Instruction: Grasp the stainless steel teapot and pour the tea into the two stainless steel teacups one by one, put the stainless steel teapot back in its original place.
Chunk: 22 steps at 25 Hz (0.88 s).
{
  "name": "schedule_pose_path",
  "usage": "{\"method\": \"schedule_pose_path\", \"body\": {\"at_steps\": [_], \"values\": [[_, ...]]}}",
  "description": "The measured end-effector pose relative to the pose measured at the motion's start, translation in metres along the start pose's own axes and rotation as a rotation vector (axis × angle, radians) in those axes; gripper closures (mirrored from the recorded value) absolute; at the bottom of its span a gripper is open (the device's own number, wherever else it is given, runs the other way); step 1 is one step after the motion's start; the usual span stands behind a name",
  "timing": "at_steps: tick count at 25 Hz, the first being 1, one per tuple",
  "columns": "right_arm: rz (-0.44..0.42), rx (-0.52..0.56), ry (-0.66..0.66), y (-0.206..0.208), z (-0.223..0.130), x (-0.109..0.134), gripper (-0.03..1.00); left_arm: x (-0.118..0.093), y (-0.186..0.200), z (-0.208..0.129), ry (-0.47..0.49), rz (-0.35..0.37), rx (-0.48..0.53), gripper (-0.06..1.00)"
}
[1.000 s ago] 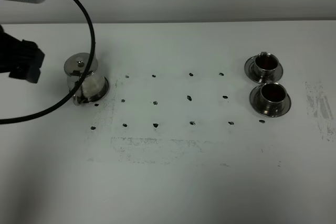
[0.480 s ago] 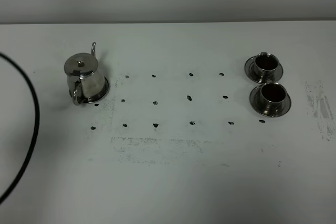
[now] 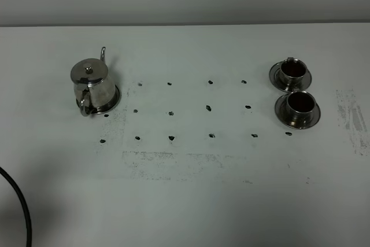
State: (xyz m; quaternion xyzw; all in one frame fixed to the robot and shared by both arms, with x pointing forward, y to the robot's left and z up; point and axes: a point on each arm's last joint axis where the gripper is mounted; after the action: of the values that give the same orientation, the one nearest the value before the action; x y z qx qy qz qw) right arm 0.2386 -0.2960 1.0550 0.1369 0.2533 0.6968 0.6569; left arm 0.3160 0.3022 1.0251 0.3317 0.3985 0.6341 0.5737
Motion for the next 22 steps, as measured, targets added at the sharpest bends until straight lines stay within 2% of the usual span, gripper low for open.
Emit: {"method": "schedule_pose_path", "body": {"at_steps": [6, 10, 22], "values": [[0.000, 0.000, 0.000, 0.000, 0.000, 0.000, 0.44, 0.001, 0.005, -0.019, 0.015, -0.025, 0.001, 0.22], [0.000, 0.000, 0.000, 0.000, 0.000, 0.000, 0.44, 0.002, 0.011, -0.025, 0.001, -0.036, -0.050, 0.22], [0.000, 0.000, 0.000, 0.000, 0.000, 0.000, 0.44, 0.007, 0.034, -0.051, 0.002, -0.078, -0.310, 0.22]]}}
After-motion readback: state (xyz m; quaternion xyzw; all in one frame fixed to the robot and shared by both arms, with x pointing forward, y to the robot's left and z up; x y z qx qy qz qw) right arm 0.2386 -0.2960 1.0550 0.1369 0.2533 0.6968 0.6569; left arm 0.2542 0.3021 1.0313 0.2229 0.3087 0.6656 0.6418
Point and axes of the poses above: a point on each arm's last joint axis where the gripper is mounted, y pointing back along that axis away from the gripper, x along the wrist's bending axis when the last joint is at zero, z = x × y, and after that the axes turned 6 degrees about y, right-handed
